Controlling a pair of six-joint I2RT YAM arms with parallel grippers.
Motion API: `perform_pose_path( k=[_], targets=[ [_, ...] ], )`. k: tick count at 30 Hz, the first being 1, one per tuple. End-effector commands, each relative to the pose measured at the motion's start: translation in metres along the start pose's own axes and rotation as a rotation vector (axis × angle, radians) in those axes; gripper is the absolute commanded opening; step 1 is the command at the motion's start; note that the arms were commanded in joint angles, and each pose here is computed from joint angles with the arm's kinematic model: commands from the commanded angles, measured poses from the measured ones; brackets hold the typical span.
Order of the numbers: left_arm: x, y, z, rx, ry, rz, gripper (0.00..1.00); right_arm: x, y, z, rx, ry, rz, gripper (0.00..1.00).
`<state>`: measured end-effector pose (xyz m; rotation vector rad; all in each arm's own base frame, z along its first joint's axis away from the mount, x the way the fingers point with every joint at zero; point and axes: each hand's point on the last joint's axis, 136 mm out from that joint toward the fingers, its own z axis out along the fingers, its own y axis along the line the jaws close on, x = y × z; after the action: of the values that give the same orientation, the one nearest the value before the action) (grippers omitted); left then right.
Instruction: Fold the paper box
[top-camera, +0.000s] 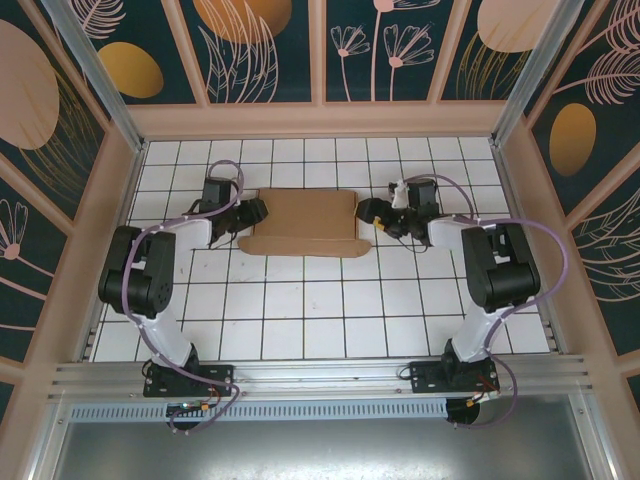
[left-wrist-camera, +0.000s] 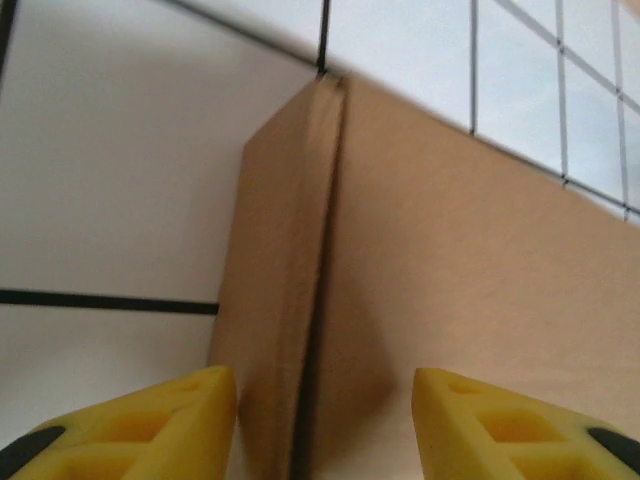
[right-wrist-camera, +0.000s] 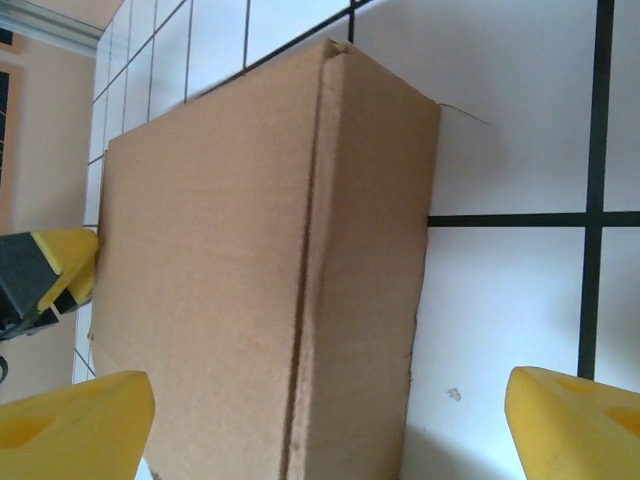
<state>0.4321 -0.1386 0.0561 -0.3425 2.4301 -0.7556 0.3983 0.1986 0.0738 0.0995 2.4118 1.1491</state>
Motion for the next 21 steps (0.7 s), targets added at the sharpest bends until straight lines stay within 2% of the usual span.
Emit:
perform_pose_path(
  k=[1, 7, 10, 16, 21],
  targets=[
    [-0.007, -0.009, 0.005, 0.076, 0.002, 0.018, 0.44, -0.004, 0.003, 0.010, -0.039, 0.018, 0.010, 0.91],
    [-0.005, 0.008, 0.013, 0.092, 0.035, -0.042, 0.38, 0.002, -0.006, 0.019, -0.021, 0.023, 0.020, 0.90],
    [0.002, 0.026, 0.017, 0.086, 0.056, -0.091, 0.34, -0.001, -0.012, 0.019, -0.017, 0.001, 0.056, 0.85],
    [0.017, 0.044, 0.028, 0.117, 0.131, -0.193, 0.31, -0.005, -0.003, 0.020, -0.130, -0.013, 0.121, 0.80],
    [0.025, 0.049, 0.035, 0.130, 0.182, -0.208, 0.25, -0.005, -0.001, 0.030, -0.141, 0.053, 0.172, 0.85]
  ],
)
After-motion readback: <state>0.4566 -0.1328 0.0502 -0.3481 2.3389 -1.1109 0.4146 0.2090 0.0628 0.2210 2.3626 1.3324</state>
